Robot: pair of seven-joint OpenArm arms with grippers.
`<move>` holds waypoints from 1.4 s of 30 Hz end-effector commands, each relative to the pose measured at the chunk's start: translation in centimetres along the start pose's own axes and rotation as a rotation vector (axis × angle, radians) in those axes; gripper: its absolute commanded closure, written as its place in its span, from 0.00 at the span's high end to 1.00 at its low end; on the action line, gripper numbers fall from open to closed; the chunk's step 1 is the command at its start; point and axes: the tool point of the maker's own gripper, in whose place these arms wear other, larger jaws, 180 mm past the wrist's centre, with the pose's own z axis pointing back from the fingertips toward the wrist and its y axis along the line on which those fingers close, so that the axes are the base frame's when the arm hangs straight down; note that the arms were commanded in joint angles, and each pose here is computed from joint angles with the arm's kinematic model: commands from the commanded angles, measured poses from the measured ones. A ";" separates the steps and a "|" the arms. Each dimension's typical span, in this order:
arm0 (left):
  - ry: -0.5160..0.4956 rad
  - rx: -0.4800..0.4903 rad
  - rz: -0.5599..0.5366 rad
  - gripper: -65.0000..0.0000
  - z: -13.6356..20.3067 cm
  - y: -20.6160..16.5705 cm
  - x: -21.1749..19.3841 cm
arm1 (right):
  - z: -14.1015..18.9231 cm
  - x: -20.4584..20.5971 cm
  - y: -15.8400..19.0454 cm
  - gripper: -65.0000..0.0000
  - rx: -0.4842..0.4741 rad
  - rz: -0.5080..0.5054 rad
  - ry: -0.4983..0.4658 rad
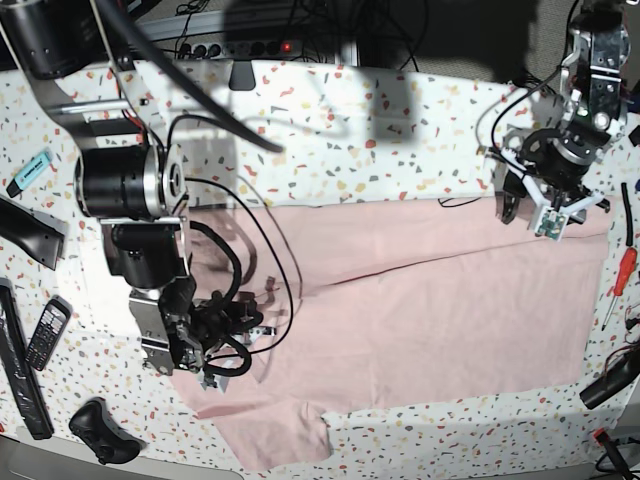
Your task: Fold the T-shirt properly
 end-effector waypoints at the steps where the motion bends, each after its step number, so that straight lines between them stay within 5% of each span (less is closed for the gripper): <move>1: -0.041 0.020 -0.014 0.46 0.1 0.9 1.3 | 1.6 3.5 0.2 0.02 0.003 0.002 -0.075; 8: -0.044 0.020 -0.014 0.46 0.1 0.9 1.3 | 3.8 7.3 1.8 0.00 0.025 0.042 -0.176; 22: -0.040 0.019 -0.013 0.46 0.1 0.9 1.3 | 3.6 9.9 11.4 0.01 0.138 0.130 -0.390; 27: -0.041 0.020 -0.014 0.46 0.1 0.9 1.3 | 3.1 9.1 12.2 0.34 0.161 0.150 -0.386; 32: -0.044 0.020 -0.014 0.46 0.1 0.9 1.3 | 3.5 8.2 14.7 0.36 0.304 0.229 -0.360; 37: -0.059 0.030 -0.031 0.46 0.1 1.5 1.9 | 4.9 9.5 14.6 0.36 0.330 0.280 -0.399; 42: -0.102 0.055 -0.054 0.46 -0.3 3.1 4.1 | 6.9 11.8 10.7 0.36 0.256 0.290 -0.451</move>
